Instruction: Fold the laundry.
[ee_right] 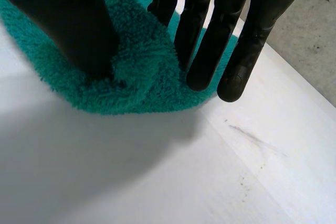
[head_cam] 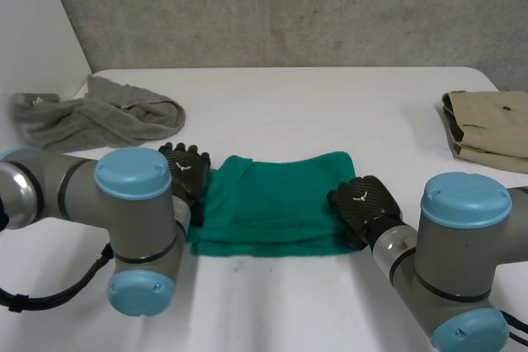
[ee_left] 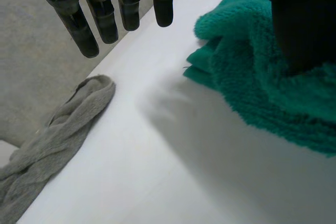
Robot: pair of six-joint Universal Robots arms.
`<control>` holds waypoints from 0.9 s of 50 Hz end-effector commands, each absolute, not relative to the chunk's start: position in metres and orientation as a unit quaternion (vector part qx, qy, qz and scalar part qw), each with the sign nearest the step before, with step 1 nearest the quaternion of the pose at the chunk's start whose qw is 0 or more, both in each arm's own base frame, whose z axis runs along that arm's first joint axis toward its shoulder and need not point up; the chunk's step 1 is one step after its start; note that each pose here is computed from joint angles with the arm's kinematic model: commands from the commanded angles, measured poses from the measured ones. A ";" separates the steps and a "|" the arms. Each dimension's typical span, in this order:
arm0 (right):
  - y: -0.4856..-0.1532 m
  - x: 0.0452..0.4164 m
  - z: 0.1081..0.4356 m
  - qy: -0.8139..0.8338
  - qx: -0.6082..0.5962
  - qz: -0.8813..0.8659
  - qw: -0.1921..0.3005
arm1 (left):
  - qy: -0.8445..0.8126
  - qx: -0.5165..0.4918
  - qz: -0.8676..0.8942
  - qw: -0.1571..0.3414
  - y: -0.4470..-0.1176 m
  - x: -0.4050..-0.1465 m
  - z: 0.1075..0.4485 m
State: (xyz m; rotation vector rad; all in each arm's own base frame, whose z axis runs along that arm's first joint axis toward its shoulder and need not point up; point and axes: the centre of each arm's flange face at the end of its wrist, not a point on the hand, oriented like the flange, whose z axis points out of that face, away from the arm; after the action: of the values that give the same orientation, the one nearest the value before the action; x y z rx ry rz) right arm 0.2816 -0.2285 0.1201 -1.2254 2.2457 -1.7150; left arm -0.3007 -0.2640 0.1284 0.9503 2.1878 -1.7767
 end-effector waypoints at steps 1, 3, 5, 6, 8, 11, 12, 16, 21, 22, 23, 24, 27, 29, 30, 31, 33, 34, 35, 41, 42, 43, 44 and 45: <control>-0.226 0.280 0.116 0.728 -0.407 -0.551 0.023 | 0.733 0.308 -0.599 0.089 -0.268 -0.292 0.134; -0.226 0.280 0.117 0.728 -0.407 -0.551 0.023 | 0.735 0.306 -0.598 0.091 -0.270 -0.290 0.134; -0.226 0.279 0.116 0.728 -0.408 -0.551 0.022 | 0.736 0.303 -0.598 0.092 -0.271 -0.288 0.135; -0.225 0.279 0.117 0.728 -0.408 -0.551 0.022 | 0.736 0.303 -0.599 0.092 -0.271 -0.288 0.136; -0.225 0.279 0.118 0.727 -0.407 -0.553 0.022 | 0.731 0.299 -0.607 0.090 -0.270 -0.287 0.145; -0.224 0.278 0.117 0.728 -0.408 -0.551 0.022 | 0.723 0.291 -0.621 0.082 -0.268 -0.287 0.157; -0.223 0.278 0.117 0.728 -0.409 -0.550 0.023 | 0.718 0.292 -0.627 0.075 -0.266 -0.288 0.164; -0.221 0.278 0.116 0.728 -0.409 -0.549 0.023 | 0.703 0.310 -0.638 0.045 -0.261 -0.297 0.172; -0.221 0.277 0.116 0.729 -0.410 -0.547 0.024 | 0.690 0.334 -0.642 0.012 -0.255 -0.312 0.172; -0.221 0.277 0.116 0.729 -0.410 -0.548 0.023 | 0.688 0.336 -0.643 0.011 -0.255 -0.314 0.172; -0.221 0.277 0.116 0.729 -0.410 -0.548 0.023 | 0.688 0.340 -0.641 0.012 -0.256 -0.317 0.168; -0.220 0.278 0.116 0.729 -0.411 -0.548 0.024 | 0.689 0.344 -0.638 0.011 -0.257 -0.320 0.164; -0.221 0.277 0.116 0.729 -0.410 -0.548 0.024 | 0.691 0.351 -0.632 0.010 -0.261 -0.326 0.152; -0.221 0.278 0.116 0.729 -0.410 -0.548 0.024 | 0.691 0.349 -0.633 0.013 -0.267 -0.328 0.150; -0.221 0.278 0.116 0.729 -0.410 -0.548 0.024 | 0.691 0.348 -0.633 0.012 -0.269 -0.330 0.148; -0.221 0.278 0.116 0.729 -0.410 -0.548 0.024 | 0.692 0.348 -0.632 0.014 -0.273 -0.332 0.144; -0.221 0.278 0.115 0.729 -0.410 -0.548 0.023 | 0.693 0.348 -0.631 0.016 -0.278 -0.334 0.139; -0.221 0.278 0.115 0.729 -0.410 -0.548 0.023 | 0.693 0.349 -0.630 0.018 -0.280 -0.335 0.137; -0.221 0.278 0.115 0.729 -0.410 -0.548 0.023 | 0.693 0.348 -0.631 0.021 -0.284 -0.336 0.135; -0.222 0.276 0.115 0.728 -0.413 -0.547 0.018 | 0.704 0.304 -0.635 0.096 -0.314 -0.311 0.136; -0.222 0.276 0.116 0.728 -0.413 -0.547 0.018 | 0.705 0.297 -0.634 0.112 -0.318 -0.305 0.137; -0.222 0.276 0.115 0.728 -0.413 -0.547 0.016 | 0.706 0.295 -0.633 0.121 -0.321 -0.302 0.138; -0.223 0.275 0.116 0.728 -0.411 -0.548 0.015 | 0.706 0.296 -0.629 0.137 -0.324 -0.295 0.138; -0.223 0.275 0.115 0.729 -0.411 -0.547 0.015 | 0.705 0.301 -0.627 0.140 -0.323 -0.295 0.137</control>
State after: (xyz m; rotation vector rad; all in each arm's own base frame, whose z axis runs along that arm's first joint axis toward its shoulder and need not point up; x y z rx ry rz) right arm 0.2767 -0.2217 0.1154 -1.2790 2.2601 -1.6993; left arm -0.3193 -0.3062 0.1348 0.9555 2.1002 -1.9035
